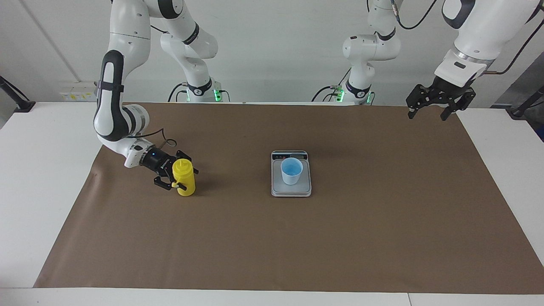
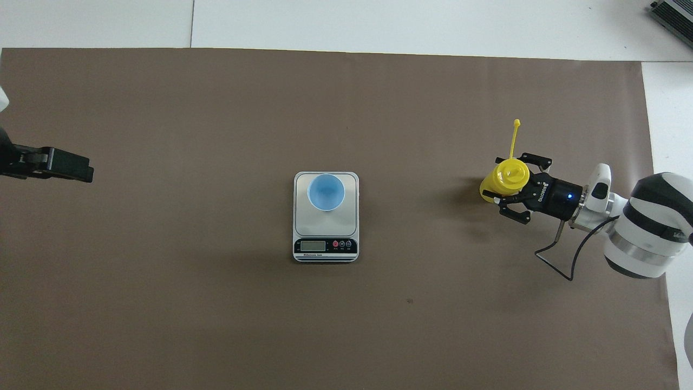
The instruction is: Pour seasoning into cup on scale with both arms
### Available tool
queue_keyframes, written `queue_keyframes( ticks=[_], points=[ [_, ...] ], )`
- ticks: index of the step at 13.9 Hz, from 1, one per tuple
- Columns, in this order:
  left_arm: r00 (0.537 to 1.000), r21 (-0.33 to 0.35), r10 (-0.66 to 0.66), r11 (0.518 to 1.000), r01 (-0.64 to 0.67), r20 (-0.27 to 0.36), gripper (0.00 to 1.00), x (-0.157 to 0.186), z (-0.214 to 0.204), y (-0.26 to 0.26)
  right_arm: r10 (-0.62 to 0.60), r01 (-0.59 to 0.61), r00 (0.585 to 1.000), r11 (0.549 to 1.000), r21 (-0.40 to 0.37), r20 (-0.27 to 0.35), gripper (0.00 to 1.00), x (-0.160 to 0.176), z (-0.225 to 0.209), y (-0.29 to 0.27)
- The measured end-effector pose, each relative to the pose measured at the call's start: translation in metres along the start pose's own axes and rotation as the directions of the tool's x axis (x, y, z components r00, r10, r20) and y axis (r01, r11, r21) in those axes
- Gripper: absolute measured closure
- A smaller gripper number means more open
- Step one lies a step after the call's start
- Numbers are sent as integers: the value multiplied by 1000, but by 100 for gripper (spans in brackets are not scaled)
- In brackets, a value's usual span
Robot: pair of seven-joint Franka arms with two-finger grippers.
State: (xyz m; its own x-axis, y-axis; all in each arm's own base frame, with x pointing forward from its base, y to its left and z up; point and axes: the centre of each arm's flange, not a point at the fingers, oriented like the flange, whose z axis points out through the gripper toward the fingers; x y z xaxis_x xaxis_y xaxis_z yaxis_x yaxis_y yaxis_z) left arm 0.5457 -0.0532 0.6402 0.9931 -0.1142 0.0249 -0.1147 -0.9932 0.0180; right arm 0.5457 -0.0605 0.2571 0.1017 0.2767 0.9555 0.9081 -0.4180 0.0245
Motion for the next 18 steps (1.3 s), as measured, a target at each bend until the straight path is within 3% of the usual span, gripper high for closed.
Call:
queue_keyframes(
  ticks=[1,2,6,9,12,13,15,18],
  points=[
    [1000,0,0,1000,0,0,0,0,0,0,0,0,1000,1000,-1,-2,3,0,-1,1],
    [1000,0,0,1000,0,0,0,0,0,0,-1,1,1000,1000,-4,-3,0,0,-2,1],
    [1000,0,0,1000,0,0,0,0,0,0,-69,69,998,997,-24,8,0,-6,-20,6],
    [1000,0,0,1000,0,0,0,0,0,0,-95,95,993,995,13,72,0,-20,-47,7],
    [1000,0,0,1000,0,0,0,0,0,0,-163,146,972,983,109,168,0,-26,-71,11],
    [1000,0,0,1000,0,0,0,0,0,0,-202,174,954,975,139,220,0,-25,-79,16],
    [1000,0,0,1000,0,0,0,0,0,0,-315,266,881,947,182,353,0,-6,-99,39],
    [1000,0,0,1000,0,0,0,0,0,0,-380,320,760,925,206,527,0,61,-117,55]
  ],
)
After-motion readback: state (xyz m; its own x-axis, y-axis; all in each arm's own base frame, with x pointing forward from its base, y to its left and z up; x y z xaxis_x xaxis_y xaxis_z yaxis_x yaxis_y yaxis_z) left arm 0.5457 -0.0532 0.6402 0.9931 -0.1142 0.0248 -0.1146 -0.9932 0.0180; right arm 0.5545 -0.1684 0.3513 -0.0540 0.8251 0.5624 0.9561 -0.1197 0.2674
